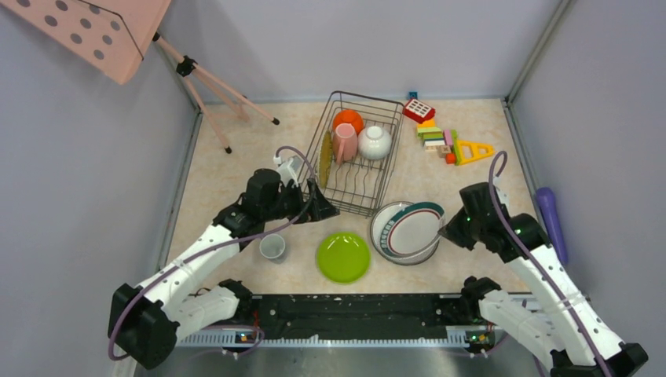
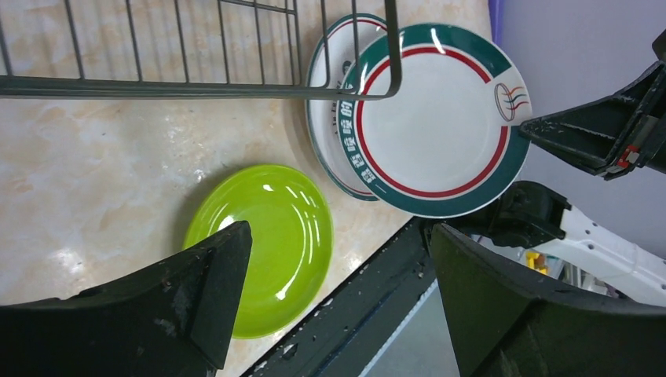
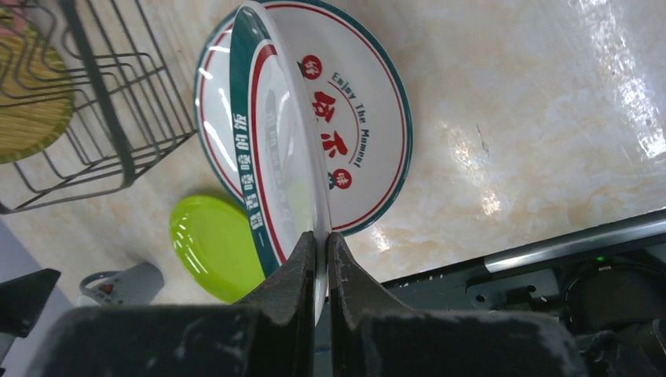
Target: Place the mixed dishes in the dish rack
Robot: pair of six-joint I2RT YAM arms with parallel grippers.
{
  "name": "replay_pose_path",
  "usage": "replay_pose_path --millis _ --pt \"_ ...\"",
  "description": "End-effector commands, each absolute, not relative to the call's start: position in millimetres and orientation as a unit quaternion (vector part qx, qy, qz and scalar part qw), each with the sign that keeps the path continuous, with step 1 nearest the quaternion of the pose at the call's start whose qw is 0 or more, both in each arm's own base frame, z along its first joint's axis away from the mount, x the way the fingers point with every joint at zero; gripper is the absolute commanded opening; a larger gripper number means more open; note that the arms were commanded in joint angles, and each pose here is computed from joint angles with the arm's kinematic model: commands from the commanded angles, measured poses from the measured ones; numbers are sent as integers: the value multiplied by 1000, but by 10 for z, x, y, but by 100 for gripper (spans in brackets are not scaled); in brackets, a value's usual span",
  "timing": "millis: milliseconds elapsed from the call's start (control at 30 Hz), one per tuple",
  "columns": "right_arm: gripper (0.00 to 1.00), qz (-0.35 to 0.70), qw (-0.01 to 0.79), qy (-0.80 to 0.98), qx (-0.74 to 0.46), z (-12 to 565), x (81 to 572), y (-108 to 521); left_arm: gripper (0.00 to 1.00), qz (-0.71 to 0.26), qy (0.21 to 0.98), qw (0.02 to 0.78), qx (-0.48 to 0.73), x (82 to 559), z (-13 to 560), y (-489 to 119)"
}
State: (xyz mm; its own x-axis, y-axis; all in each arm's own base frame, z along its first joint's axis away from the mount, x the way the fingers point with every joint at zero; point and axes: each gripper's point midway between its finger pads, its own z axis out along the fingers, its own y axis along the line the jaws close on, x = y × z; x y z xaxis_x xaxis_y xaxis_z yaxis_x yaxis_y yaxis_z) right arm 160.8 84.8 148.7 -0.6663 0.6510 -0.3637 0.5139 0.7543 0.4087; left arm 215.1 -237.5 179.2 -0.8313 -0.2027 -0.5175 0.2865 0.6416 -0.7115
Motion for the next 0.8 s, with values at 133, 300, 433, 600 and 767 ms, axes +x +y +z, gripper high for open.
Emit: replay_pose_path --millis 133,300,433,600,767 --pt "0 193 388 859 274 2437 1848 793 90 -501 815 292 22 2169 2120 -2601" --pt "0 209 432 842 248 2833 1841 756 90 -526 805 274 7 2193 2207 -2688" --pt "0 248 462 827 203 3097 1866 875 89 -582 771 261 0 2208 2403 -2832" --pt "0 322 495 795 140 3357 1919 1139 87 -615 736 283 10 2301 2739 -2928" --pt "0 385 492 774 106 3454 1993 1411 81 -616 729 300 19 2383 2887 -2968"
